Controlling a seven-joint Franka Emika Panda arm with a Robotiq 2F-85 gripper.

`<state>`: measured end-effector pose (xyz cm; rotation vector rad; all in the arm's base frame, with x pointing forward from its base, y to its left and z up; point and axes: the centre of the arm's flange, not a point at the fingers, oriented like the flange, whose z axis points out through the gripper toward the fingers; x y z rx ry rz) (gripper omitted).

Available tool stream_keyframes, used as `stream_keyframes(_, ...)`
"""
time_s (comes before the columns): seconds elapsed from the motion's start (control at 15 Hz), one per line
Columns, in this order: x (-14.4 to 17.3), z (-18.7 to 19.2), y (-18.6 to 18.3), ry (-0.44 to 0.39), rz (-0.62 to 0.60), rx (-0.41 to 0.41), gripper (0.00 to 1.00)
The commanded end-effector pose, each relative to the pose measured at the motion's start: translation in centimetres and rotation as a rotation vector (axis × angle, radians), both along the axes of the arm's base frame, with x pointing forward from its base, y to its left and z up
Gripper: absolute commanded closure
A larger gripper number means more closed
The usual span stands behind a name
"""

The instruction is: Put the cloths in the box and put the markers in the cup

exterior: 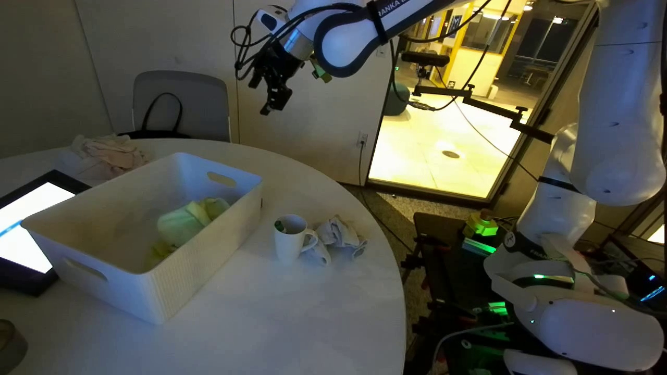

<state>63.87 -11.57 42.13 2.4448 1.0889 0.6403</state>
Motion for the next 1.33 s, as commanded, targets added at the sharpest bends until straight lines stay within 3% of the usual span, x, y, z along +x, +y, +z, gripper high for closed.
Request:
stream_keyframes(0.0, 1.9, -2.1, -2.0, 0.073, -0.101, -0.014, 0.0)
stream_keyframes(0.2, 2.6, -6.0, -3.0, 0.18, -0.154, -0.025, 0.0)
stream_keyframes(0.67, 4.5, -14.0, -3.3, 0.406, -0.21, 0.055, 0.0)
stream_keyframes(1.27, 7.4, -18.3, -4.9, 0.503, -0.235, 0.17, 0.0)
